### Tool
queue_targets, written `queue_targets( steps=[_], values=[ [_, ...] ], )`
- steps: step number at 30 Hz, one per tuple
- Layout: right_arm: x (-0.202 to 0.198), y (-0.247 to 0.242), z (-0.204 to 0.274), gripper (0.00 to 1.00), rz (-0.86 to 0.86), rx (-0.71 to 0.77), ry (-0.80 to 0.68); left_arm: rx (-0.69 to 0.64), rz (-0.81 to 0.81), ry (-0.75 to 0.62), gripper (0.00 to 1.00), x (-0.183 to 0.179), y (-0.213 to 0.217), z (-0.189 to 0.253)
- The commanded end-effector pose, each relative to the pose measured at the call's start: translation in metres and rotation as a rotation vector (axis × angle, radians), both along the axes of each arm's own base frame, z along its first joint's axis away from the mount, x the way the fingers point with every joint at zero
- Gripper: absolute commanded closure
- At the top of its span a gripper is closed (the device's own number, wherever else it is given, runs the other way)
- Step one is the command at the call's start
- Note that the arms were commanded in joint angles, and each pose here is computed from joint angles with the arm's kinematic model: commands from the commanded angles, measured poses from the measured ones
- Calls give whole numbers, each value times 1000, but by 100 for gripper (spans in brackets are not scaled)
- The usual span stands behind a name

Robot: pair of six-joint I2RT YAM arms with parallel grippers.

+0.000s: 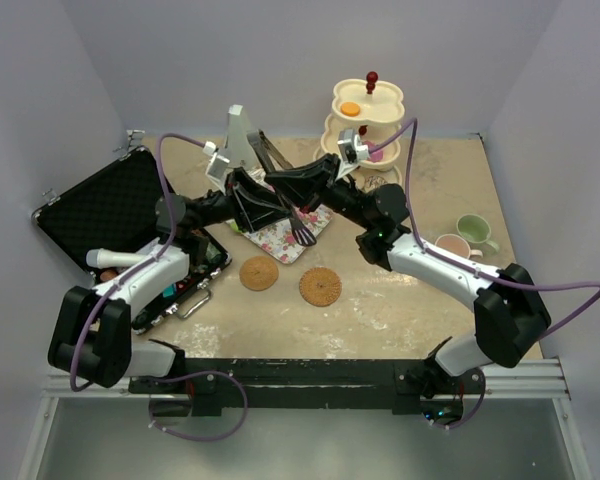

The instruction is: Serve the afternoon tea

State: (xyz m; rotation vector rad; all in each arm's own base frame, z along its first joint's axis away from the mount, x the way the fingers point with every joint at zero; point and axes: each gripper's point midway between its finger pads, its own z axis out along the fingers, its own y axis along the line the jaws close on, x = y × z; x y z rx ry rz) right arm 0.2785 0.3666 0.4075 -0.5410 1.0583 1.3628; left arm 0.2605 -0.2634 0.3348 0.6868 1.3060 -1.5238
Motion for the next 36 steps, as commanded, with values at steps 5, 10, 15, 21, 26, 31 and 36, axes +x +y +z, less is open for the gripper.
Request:
queue_targets(
  steps=[5, 10, 15, 21, 26, 31, 36],
  values=[
    [-12, -5, 15, 100, 20, 49, -53, -71, -90, -48, 83, -19, -2, 11],
    [-5, -3, 7, 98, -10, -3, -35, -33, -90, -22, 100, -15, -4, 6],
    [11, -19, 11, 41, -116, -115, -32, 53, -109, 0, 100, -6, -9, -6],
    [16, -52, 1, 14, -82, -272, -86, 105, -152, -25, 100, -10, -10, -7],
    [15, -76, -16, 1, 26, -364, -115, 180, -174, -39, 100, -12, -11, -11],
    [6, -73, -20, 2, 96, -410, -187, 216, -256, -108, 100, -32, -11, -9],
    [-10, -73, -4, 1, 144, -392, -284, 222, -366, -160, 100, -60, -11, -4]
  ],
)
